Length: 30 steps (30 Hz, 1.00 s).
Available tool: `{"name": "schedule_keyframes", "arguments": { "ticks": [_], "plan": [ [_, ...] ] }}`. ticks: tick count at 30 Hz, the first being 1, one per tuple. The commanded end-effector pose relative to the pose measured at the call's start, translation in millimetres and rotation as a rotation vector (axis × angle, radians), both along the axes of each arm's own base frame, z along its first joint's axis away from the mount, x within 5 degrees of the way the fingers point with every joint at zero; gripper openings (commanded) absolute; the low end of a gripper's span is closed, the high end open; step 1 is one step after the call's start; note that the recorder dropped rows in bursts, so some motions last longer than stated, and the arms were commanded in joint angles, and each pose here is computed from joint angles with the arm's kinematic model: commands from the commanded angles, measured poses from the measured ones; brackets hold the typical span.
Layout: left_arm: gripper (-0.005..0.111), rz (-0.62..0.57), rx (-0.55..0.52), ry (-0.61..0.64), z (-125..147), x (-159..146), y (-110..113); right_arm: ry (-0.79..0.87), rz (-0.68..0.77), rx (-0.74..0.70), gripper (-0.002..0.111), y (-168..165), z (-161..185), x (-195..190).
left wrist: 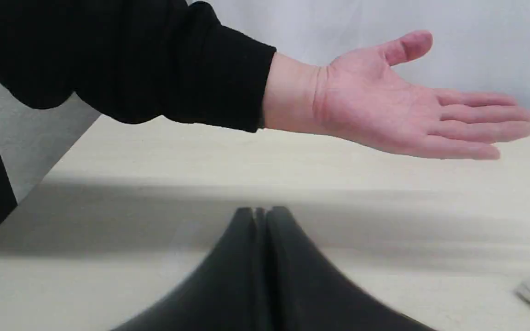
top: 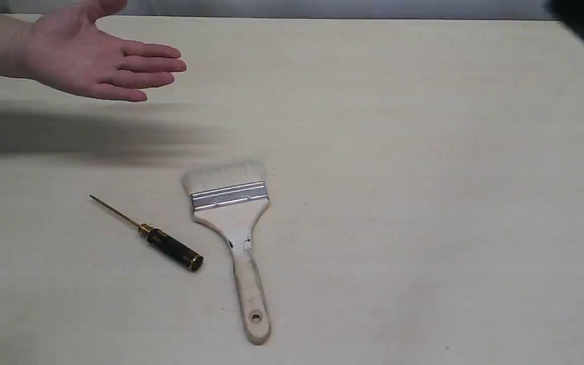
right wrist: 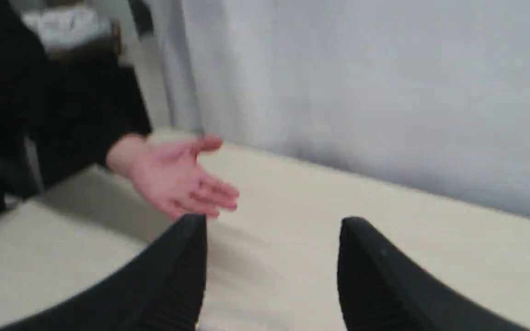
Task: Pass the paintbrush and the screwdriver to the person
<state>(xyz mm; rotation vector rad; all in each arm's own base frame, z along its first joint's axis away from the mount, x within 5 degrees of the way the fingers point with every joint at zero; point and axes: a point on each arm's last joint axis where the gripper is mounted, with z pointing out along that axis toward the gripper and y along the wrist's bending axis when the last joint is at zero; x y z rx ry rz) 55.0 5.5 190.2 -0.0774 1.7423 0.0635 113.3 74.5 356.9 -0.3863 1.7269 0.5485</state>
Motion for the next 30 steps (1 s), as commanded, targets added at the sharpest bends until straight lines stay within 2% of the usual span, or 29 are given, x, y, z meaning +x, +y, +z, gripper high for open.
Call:
{"name": "schedule_keyframes", "arguments": {
  "ticks": [1,4,8,14,20,24,30],
  "plan": [
    [0.0,-0.006,-0.006,-0.009,0,0,0,0.251,0.099,-0.231,0.048,40,-5,39],
    [0.0,-0.006,-0.006,-0.011,0,0,0,0.455,0.158,-0.369,0.048,74,-14,69],
    [0.0,-0.006,-0.006,-0.011,0,0,0,0.612,0.195,-0.518,0.048,118,-34,99],
    [0.0,-0.006,-0.006,-0.011,0,0,0,0.732,0.12,-0.764,0.048,172,-78,132],
    [0.0,-0.006,-0.006,-0.011,0,0,0,0.857,0.087,-0.8,0.048,206,-128,151],
    [0.0,-0.006,-0.006,-0.011,0,0,0,0.948,0.084,-0.799,0.048,218,-160,156],
    [0.0,-0.006,-0.006,-0.011,0,0,0,1.039,0.092,-0.789,0.048,225,-186,155]
  ]
}}
